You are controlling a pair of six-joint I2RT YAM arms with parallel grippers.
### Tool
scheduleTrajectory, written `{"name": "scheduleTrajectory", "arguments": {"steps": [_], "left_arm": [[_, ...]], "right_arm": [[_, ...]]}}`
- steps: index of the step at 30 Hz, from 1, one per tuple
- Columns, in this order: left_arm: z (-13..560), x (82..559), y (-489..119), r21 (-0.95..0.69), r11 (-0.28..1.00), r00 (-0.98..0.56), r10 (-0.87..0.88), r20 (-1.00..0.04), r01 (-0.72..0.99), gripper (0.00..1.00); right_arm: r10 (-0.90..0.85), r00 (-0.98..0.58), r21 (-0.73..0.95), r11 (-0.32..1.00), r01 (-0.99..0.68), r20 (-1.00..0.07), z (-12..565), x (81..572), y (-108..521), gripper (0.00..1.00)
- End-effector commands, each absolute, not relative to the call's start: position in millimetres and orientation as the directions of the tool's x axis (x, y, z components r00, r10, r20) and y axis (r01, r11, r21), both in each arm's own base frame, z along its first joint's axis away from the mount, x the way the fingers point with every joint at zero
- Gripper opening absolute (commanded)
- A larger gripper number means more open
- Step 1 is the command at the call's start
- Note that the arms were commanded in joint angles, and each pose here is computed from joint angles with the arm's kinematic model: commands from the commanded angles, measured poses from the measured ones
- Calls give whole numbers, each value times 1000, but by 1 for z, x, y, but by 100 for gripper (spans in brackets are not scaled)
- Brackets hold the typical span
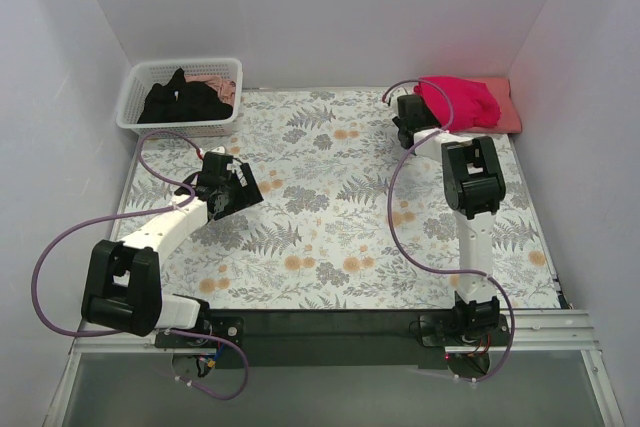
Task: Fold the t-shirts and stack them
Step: Neatly place the folded tshirt to the corner
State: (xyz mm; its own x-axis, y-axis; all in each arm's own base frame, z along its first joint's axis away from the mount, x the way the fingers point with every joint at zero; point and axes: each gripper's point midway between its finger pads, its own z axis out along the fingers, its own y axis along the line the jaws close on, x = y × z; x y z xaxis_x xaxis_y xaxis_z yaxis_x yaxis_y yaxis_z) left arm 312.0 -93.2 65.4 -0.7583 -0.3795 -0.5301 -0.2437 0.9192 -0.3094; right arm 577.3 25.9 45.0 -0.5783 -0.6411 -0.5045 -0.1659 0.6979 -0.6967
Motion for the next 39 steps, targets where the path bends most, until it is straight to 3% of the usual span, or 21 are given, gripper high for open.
{"name": "scheduleTrajectory", "arguments": {"steps": [1, 2, 7, 10, 14, 25, 30, 36, 39], "left_arm": [[80, 316, -94, -332, 918, -735, -378, -562, -219, 82], [81, 317, -94, -333, 917, -734, -379, -564, -218, 82], [81, 317, -94, -334, 918, -734, -378, -565, -215, 82], [82, 316, -94, -333, 918, -732, -378, -567, -216, 82], [82, 316, -94, -334, 918, -731, -378, -568, -215, 82], [85, 317, -94, -337, 918, -728, -375, -574, -207, 82], [83, 316, -95, -337, 919, -735, -372, -567, -205, 82], [80, 316, -95, -335, 919, -742, -370, -559, -206, 82], [78, 316, -96, -333, 921, -746, -367, -556, -205, 82]], "right_arm": [[-678, -561, -811, 585, -22, -474, 84, 599, 13, 56], [-680, -564, -818, 575, -13, -469, 85, 600, 12, 51], [-683, -575, -843, 537, 23, -451, 89, 603, 7, 44], [-685, -579, -851, 524, 30, -442, 90, 605, 4, 31], [-689, -568, -849, 528, 30, -449, 94, 604, 8, 2], [-725, -508, -811, 579, -84, -465, 105, 585, 54, 1], [-676, -526, -712, 680, -177, -516, 86, 583, 75, 1], [-657, -551, -621, 728, -290, -514, 63, 576, 91, 30], [-606, -528, -537, 789, -299, -595, 90, 573, 100, 46]]}}
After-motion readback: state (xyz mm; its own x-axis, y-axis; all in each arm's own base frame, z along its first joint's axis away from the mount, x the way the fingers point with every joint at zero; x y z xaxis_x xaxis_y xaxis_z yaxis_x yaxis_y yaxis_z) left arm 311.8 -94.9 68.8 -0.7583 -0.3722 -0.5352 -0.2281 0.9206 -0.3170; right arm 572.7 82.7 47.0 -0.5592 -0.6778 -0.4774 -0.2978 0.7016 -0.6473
